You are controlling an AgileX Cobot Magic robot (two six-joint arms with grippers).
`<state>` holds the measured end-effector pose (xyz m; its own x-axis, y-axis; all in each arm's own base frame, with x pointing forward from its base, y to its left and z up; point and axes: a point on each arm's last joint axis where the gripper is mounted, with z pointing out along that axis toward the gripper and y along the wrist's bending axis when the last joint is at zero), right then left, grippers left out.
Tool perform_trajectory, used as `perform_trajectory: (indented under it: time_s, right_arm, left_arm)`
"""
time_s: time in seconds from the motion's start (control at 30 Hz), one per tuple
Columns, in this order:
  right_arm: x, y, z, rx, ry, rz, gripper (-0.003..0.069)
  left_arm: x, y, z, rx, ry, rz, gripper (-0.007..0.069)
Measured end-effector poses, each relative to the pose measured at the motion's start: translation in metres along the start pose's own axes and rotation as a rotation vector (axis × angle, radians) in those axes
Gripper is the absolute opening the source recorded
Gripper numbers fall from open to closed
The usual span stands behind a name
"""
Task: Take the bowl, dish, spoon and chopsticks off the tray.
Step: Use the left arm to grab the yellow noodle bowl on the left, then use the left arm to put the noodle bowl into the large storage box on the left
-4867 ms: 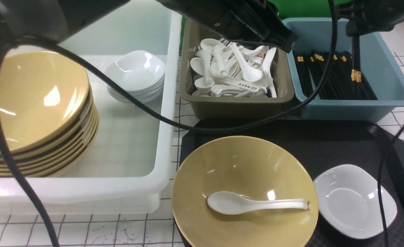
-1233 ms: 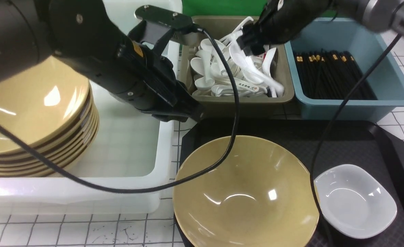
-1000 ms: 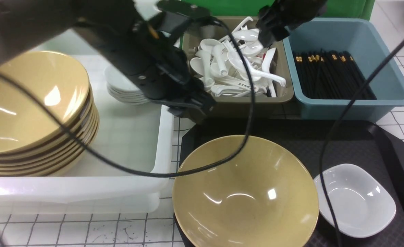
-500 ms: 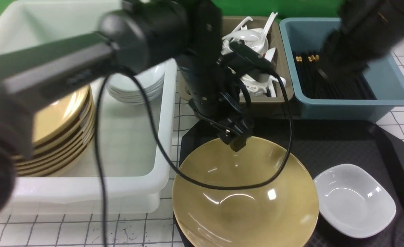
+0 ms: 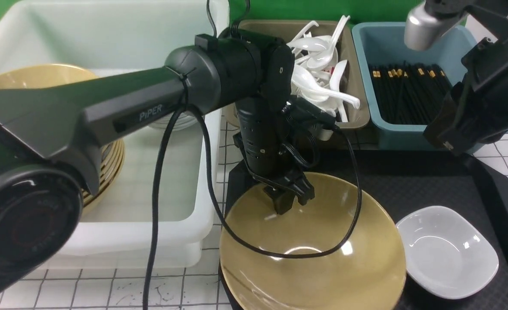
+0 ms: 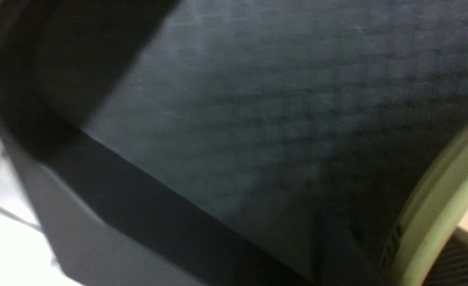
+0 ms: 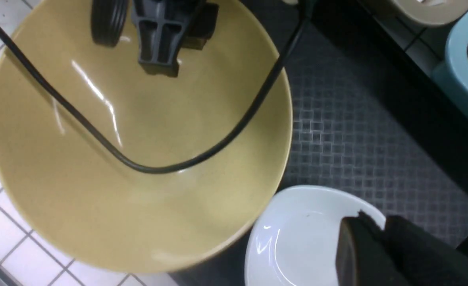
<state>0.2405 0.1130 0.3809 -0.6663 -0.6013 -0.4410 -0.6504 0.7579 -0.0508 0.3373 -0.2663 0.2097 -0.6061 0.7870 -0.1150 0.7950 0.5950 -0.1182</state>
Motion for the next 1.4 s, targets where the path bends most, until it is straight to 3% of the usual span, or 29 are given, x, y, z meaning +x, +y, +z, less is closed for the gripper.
perform_trajectory:
  time_s: [0.1, 0.27, 0.4, 0.57, 0.7, 0.73, 0.87, 1.0, 1.17, 1.4]
  right_arm:
    - [-0.002, 0.003, -0.002, -0.03, -0.02, -0.02, 0.0116]
    - [-0.017, 0.01, -0.025, -0.047, -0.117, -0.061, 0.0116]
    - [-0.032, 0.027, -0.048, -0.061, -0.208, -0.13, 0.0116]
    - [-0.056, 0.065, -0.075, -0.113, -0.325, -0.27, 0.0116]
    - [-0.071, 0.089, -0.084, -0.129, -0.373, -0.357, 0.0116]
    - [-0.072, 0.09, -0.084, -0.129, -0.375, -0.362, 0.0116]
    - [-0.081, 0.097, -0.075, -0.128, -0.36, -0.402, 0.0116]
    - [-0.085, 0.098, -0.066, -0.126, -0.338, -0.411, 0.0116]
    - [-0.09, 0.099, -0.054, -0.123, -0.31, -0.42, 0.0116]
    - [-0.093, 0.1, -0.044, -0.122, -0.289, -0.446, 0.0116]
  left_arm:
    - [0.001, -0.008, -0.011, 0.062, -0.022, -0.032, 0.0041]
    - [0.005, -0.017, -0.044, 0.059, -0.1, -0.038, 0.0006]
    - [0.022, -0.021, -0.103, 0.001, -0.24, -0.051, 0.0007]
    - [0.073, -0.002, -0.192, -0.016, -0.47, -0.215, 0.0007]
    - [0.138, 0.028, -0.241, -0.116, -0.591, -0.403, 0.0006]
    - [0.142, 0.03, -0.242, -0.122, -0.596, -0.413, 0.0006]
    - [0.234, 0.058, -0.253, -0.281, -0.664, -0.712, 0.0006]
    - [0.285, 0.079, -0.242, -0.345, -0.737, -0.961, 0.0006]
    - [0.332, 0.112, -0.227, -0.315, -0.85, -1.206, 0.0006]
    - [0.343, 0.147, -0.205, -0.257, -0.835, -1.286, 0.0018]
